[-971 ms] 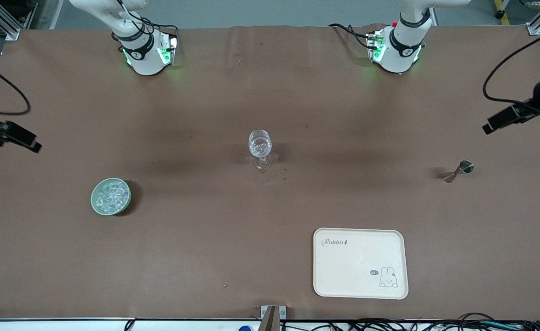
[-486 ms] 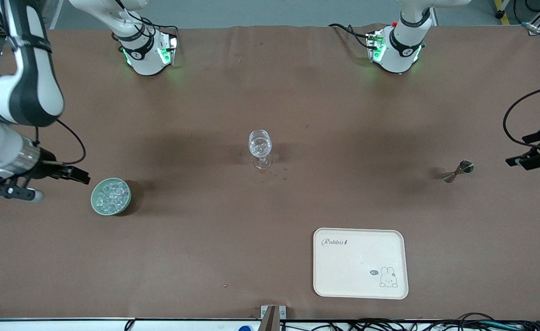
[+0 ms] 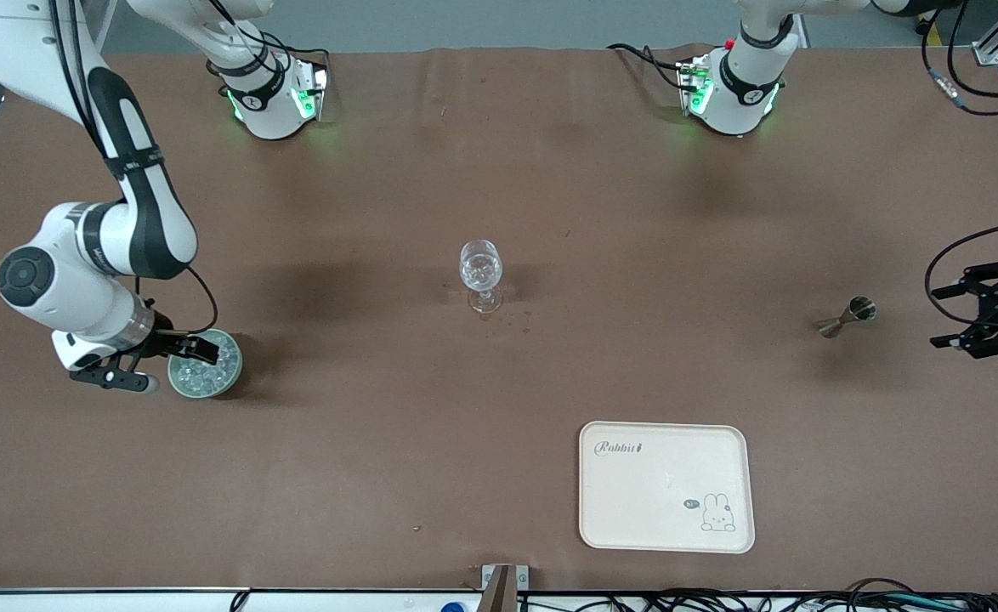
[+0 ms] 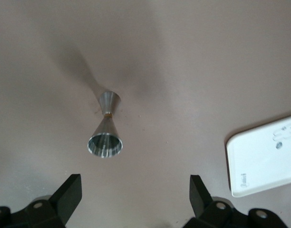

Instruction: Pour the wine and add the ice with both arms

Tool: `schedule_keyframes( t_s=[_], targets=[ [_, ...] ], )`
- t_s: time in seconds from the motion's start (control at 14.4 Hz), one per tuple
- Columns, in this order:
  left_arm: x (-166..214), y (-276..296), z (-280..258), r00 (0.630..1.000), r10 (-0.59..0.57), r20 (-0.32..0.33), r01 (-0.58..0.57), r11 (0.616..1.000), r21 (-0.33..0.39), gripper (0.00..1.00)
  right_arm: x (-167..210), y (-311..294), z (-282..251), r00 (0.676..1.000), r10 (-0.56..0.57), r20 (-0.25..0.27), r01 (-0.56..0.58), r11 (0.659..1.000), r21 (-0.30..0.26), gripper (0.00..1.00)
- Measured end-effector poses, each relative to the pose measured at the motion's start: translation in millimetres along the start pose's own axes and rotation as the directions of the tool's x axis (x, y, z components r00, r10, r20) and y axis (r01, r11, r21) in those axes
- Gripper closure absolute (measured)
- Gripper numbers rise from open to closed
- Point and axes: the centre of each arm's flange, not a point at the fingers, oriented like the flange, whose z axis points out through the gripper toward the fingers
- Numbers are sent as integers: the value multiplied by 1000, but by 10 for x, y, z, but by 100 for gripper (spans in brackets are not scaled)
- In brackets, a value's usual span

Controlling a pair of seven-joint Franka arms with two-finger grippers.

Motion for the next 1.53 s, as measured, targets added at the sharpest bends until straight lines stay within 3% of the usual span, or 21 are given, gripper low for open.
schedule_keyframes(
  t_s=[0.07, 0.21, 0.35, 0.49, 0.83, 1.11, 1.32, 1.53],
  targets=[
    [35, 3, 86, 1000, -13, 7, 13, 1000, 10, 0, -1, -9, 48, 1000, -6, 3, 6, 1000, -1, 10],
    [99, -27, 181, 999, -38, 19, 38, 999, 21, 0, 2, -2, 89, 1000, -31, 2, 31, 1000, -2, 14],
    [238, -116, 249, 995, -83, 48, 84, 996, -8, 0, 28, 30, 133, 998, -53, -16, 52, 999, -4, 36],
    [438, -244, 391, 987, -132, 86, 136, 990, -33, 0, 41, 73, 228, 998, -61, -21, 61, 998, -8, 39],
    [813, -542, 945, 941, -228, 250, 248, 968, -49, 0, 38, 100, 372, 998, -62, -15, 62, 998, -11, 39],
    [1015, -726, 1280, 905, -244, 347, 288, 954, -79, 0, 29, 96, 460, 998, -64, -8, 63, 998, -12, 39],
    [1111, -956, 1539, 850, -222, 477, 300, 949, -93, 0, 27, 94, 475, 998, -63, -7, 63, 998, -13, 44],
    [1199, -1120, 1730, 825, -193, 532, 295, 949, -114, 0, 20, 90, 509, 998, -61, -1, 61, 998, -13, 46]
  ],
)
